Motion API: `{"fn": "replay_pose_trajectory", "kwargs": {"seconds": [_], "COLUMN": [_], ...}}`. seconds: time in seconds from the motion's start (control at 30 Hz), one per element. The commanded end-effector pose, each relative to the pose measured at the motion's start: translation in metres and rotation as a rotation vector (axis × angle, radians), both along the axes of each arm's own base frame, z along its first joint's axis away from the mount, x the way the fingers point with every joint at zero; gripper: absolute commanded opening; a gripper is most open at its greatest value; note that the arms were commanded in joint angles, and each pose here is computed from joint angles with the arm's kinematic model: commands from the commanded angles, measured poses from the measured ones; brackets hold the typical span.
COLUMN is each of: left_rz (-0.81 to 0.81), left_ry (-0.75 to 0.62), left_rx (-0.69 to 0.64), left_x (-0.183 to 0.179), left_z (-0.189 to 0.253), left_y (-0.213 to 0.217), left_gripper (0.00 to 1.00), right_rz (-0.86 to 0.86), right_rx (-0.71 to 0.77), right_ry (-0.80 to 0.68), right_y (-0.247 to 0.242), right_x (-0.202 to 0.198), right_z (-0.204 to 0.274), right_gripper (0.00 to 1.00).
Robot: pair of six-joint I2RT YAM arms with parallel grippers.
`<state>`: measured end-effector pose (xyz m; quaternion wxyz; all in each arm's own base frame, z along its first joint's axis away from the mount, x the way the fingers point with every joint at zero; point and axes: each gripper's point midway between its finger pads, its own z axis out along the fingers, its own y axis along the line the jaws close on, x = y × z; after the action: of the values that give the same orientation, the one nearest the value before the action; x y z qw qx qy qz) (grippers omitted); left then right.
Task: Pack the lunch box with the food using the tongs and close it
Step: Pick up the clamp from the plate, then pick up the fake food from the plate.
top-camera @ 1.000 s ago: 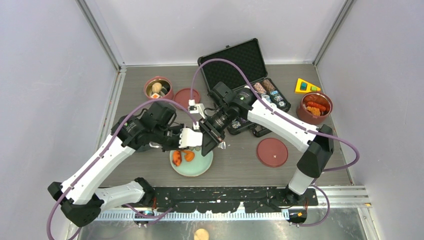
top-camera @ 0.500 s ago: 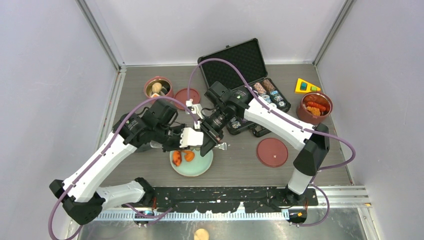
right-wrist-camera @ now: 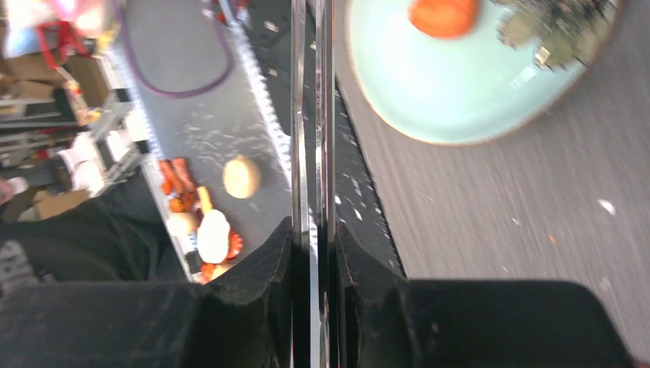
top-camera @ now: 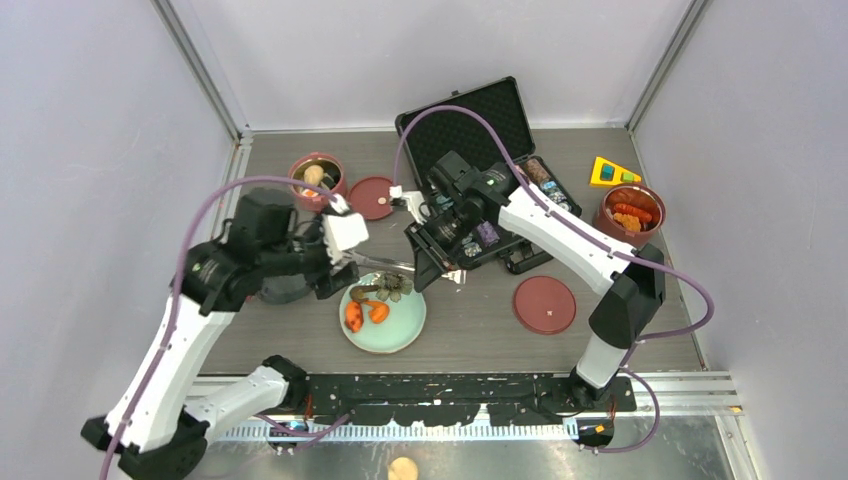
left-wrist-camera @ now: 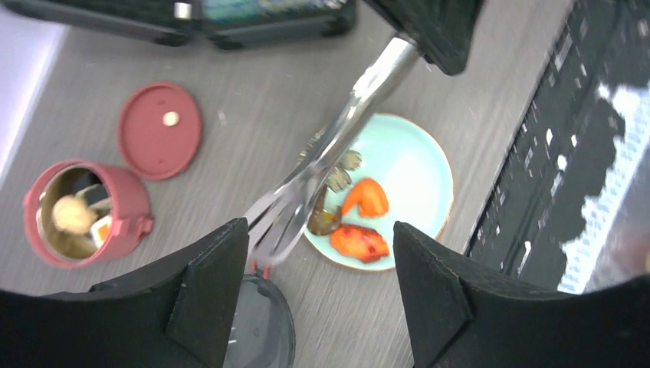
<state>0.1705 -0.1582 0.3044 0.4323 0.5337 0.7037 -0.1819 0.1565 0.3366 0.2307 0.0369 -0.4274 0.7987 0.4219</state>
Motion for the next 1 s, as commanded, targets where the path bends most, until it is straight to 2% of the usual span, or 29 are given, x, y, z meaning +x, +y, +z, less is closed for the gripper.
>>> {"fn": "replay_pose_trajectory", "kwargs": {"seconds": [0.0, 0.07, 0.23, 0.37, 0.53, 0.97], "left_rz": [0.271, 0.371, 0.516, 0.587, 0.607, 0.609], "left_ry": [0.013, 0.043, 0.140, 0.191, 0.219, 0.217], "left_rx": [-0.257, -0.298, -0.365, -0.371, -0.410, -0.422], "left_x": [0.020, 0.027, 0.042, 0.057, 0.064, 0.065], "left_z": [0.046, 0.047, 0.038, 0.021, 0.013, 0.010], "left_y": [0.012, 0.022, 0.034, 0.041, 0.041, 0.043], "left_gripper": [0.77, 0.85, 0.89, 0.91, 0.91, 0.91], "right_rz": [-0.053, -0.064, -0.047, 0.039, 0.126, 0.174], "right_rx": [-0.058, -0.089, -0.166, -0.220, -0.301, -0.343], "right_ry": [-0.200, -0.245, -0.356, -0.458, -0.576, -0.620], "right_y": [-0.029, -0.039, -0.057, -0.063, -0.063, -0.052], "right_x": [0.012, 0.014, 0.016, 0.006, -0.001, -0.006], "right_z": [-0.001, -0.009, -0.029, -0.045, -0.063, -0.083], "right_gripper": [0.16, 0.17, 0.21, 0.29, 0.35, 0.44]}}
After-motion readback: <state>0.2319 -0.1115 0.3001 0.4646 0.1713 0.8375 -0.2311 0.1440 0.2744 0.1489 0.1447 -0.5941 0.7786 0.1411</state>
